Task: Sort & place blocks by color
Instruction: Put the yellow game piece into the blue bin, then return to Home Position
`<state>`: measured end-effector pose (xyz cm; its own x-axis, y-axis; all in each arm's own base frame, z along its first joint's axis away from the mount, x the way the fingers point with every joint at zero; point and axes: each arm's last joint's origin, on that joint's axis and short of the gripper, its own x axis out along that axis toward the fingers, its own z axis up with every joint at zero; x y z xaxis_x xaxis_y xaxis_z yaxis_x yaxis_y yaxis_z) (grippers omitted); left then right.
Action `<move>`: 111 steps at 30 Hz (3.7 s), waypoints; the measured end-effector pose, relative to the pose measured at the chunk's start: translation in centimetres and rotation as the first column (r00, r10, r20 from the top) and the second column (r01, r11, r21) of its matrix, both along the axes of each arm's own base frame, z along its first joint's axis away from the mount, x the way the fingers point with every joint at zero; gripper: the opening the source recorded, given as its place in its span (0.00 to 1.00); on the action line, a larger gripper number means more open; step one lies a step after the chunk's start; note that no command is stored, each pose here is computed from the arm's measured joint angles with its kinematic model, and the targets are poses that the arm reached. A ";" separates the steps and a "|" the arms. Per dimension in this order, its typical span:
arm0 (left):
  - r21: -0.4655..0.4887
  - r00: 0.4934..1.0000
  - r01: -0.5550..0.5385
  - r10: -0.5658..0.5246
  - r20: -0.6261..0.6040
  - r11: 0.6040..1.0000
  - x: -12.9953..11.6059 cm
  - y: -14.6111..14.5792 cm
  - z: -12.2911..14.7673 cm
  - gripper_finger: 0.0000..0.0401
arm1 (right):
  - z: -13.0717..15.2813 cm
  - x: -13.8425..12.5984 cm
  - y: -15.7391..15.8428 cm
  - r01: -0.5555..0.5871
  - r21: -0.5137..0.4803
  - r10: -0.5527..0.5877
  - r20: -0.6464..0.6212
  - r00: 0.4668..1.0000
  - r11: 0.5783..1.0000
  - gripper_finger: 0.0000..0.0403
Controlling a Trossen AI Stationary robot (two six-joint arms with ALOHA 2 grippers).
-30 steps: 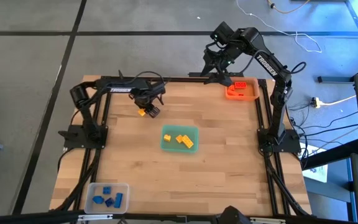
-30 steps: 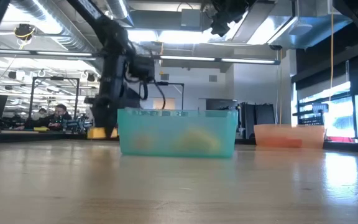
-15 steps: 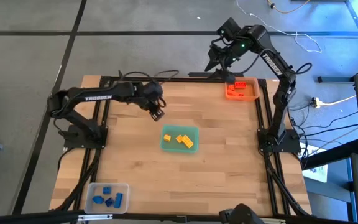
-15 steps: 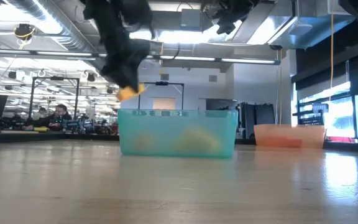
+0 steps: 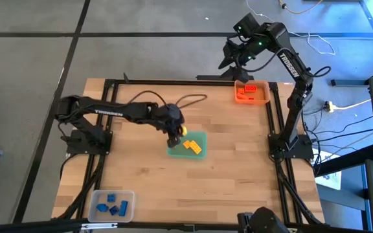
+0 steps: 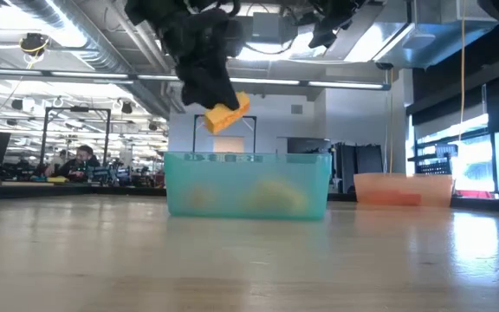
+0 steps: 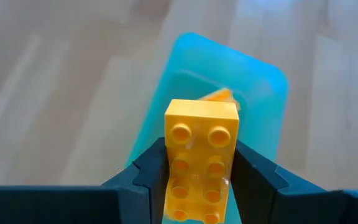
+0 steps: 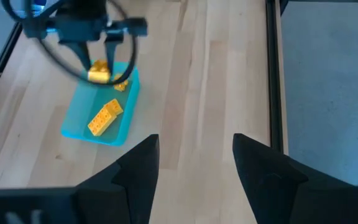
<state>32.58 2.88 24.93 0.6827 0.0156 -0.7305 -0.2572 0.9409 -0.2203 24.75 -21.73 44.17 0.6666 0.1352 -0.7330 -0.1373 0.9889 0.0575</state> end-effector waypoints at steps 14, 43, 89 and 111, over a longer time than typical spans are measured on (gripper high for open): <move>-0.048 0.986 0.091 -0.097 -0.137 0.995 2.8 -2.6 -6.0 0.32 | 0.0 0.0 0.1 0.024 0.053 -0.024 0.009 1.000 0.998 0.51; -0.015 0.983 0.093 -0.094 -0.159 0.996 3.1 -2.1 -6.9 0.36 | 0.1 0.1 0.2 -0.005 0.091 0.001 0.045 0.999 0.996 0.51; 0.455 0.965 -0.263 0.224 0.139 0.851 -15.4 2.6 17.6 0.00 | 9.2 -10.0 12.2 0.083 -0.063 -0.063 0.266 0.962 0.995 0.13; 0.342 0.804 -0.506 0.290 0.519 0.792 -34.4 -2.2 15.9 0.00 | 1.2 -15.2 17.8 0.225 0.063 -0.229 0.451 0.863 0.972 0.00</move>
